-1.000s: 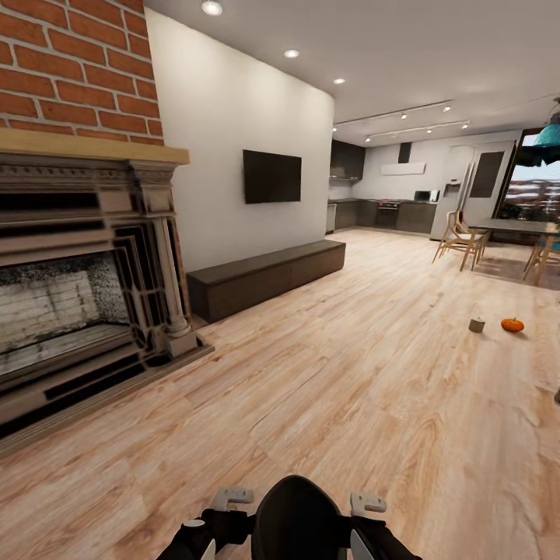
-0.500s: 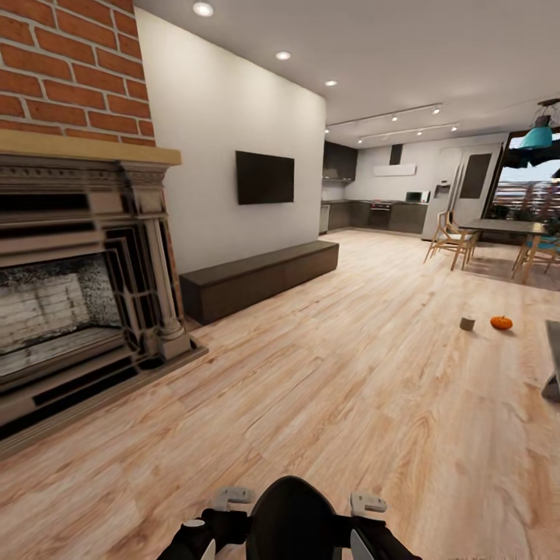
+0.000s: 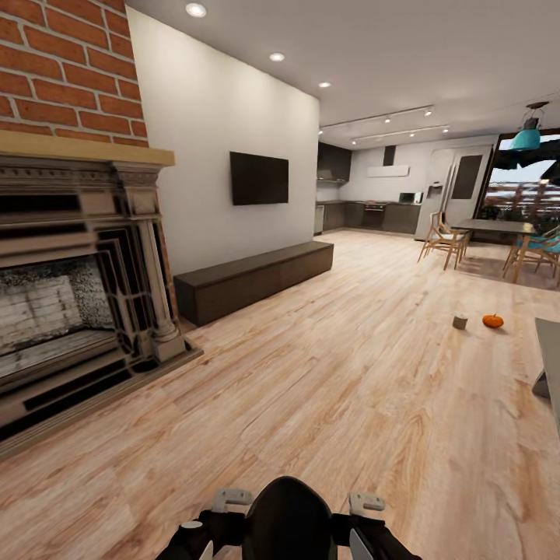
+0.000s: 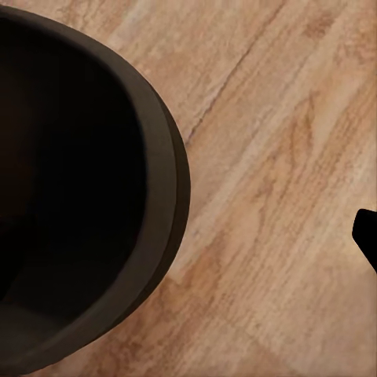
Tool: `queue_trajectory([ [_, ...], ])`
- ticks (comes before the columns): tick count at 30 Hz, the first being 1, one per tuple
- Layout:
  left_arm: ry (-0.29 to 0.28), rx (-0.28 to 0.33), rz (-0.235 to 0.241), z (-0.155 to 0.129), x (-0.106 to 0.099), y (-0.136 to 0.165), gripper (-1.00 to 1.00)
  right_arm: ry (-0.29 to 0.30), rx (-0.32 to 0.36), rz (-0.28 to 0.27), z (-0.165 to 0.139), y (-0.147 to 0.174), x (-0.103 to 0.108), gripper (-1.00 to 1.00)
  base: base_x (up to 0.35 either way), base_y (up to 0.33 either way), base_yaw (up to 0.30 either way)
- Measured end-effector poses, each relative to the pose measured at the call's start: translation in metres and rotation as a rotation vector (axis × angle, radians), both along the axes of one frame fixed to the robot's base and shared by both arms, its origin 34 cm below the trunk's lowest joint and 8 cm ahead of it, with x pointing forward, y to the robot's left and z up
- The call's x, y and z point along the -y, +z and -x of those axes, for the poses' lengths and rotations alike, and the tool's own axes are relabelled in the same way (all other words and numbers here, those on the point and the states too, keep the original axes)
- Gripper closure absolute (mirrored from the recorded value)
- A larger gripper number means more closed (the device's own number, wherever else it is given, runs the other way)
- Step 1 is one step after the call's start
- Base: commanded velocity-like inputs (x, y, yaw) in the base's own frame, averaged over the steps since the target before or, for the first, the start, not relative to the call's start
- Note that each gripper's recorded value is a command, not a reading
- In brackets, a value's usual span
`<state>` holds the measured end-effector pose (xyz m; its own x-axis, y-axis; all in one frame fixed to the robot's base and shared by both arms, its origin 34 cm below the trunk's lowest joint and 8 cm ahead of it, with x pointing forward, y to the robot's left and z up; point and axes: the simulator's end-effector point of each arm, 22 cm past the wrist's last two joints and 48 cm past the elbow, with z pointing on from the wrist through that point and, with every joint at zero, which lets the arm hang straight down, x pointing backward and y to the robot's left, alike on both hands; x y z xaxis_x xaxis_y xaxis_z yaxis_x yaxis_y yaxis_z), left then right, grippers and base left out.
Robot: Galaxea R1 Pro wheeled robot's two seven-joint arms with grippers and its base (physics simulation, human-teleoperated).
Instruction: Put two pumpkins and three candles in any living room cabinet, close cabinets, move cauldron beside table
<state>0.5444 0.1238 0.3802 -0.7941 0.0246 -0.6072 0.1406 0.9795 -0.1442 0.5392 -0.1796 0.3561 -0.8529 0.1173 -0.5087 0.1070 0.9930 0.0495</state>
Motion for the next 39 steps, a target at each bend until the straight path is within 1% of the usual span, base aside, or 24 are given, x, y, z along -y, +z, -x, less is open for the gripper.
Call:
queue_trajectory([
  [36,0.0,0.0,0.001,-0.0002,0.0005,0.0002,-1.0,0.011,-0.003,-0.016,0.0004,-0.0002,-0.0046,-1.0,0.0,0.0,0.0],
  [39,-0.001,0.0,0.001,0.0015,0.0006,-0.0065,-1.0,0.01,-0.003,-0.016,0.002,-0.0067,-0.0046,-1.0,0.0,0.0,0.0],
])
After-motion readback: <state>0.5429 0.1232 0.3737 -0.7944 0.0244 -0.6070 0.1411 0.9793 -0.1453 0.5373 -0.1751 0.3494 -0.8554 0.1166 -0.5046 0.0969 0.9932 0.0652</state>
